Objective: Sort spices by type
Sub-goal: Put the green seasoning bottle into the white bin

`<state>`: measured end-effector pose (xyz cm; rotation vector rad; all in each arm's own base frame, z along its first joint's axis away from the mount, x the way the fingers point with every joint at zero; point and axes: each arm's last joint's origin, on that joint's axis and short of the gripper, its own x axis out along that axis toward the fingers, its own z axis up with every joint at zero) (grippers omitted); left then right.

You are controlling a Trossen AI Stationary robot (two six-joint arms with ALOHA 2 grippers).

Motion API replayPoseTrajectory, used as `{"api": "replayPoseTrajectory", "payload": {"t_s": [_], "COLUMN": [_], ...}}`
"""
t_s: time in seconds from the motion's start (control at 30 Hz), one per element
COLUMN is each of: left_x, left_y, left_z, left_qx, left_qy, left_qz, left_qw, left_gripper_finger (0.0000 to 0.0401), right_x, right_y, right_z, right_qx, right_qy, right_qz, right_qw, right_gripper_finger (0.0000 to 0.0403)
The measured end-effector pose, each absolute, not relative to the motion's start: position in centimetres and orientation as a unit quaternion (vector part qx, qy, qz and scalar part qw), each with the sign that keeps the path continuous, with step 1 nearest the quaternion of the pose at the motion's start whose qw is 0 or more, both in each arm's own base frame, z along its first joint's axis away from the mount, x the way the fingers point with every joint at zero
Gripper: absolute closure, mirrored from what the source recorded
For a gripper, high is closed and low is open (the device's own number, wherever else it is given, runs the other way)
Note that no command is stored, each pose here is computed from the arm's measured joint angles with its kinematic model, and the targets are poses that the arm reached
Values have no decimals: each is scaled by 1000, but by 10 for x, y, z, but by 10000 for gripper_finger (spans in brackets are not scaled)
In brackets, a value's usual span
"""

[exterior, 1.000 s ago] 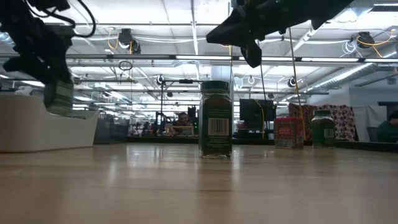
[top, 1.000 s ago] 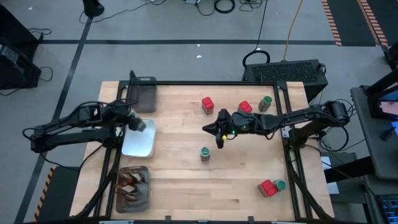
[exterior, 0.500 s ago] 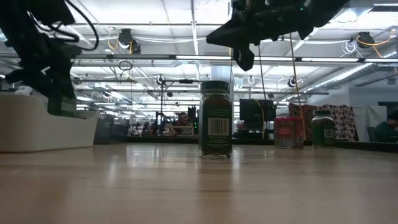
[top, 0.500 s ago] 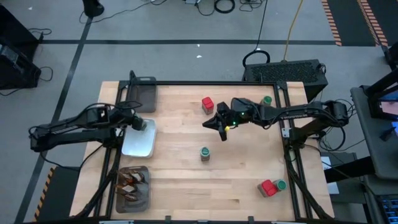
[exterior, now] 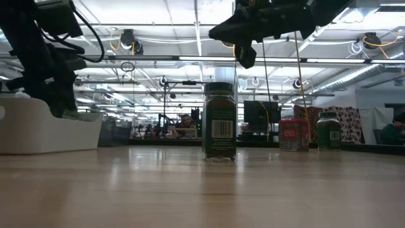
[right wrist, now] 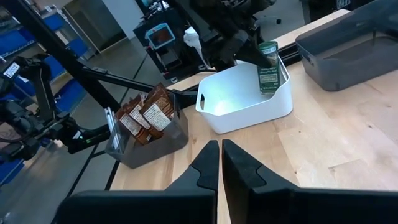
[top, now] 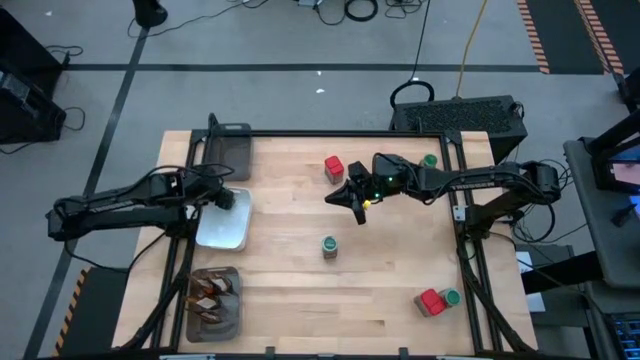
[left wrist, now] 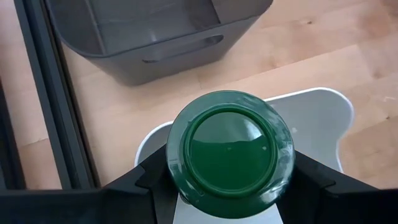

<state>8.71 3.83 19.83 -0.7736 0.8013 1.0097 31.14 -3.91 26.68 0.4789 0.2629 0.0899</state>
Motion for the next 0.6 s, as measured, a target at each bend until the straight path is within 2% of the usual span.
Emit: {"api": "replayPoseTrajectory", "payload": {"t_s": [0.6], "left_x": [99], "left_y": [43], "left_z": [191], "left_qx": [-336], "left_qy": [401], "left_qz": [475], "left_qw": [708], "left_gripper_finger": [191], "right_x": [311], "right_y": [-38], "right_z": [267], "right_qx": [244], "right_qy": [130], "right_qz": [44], "right_qw": [960], "right_gripper_finger": [403]}}
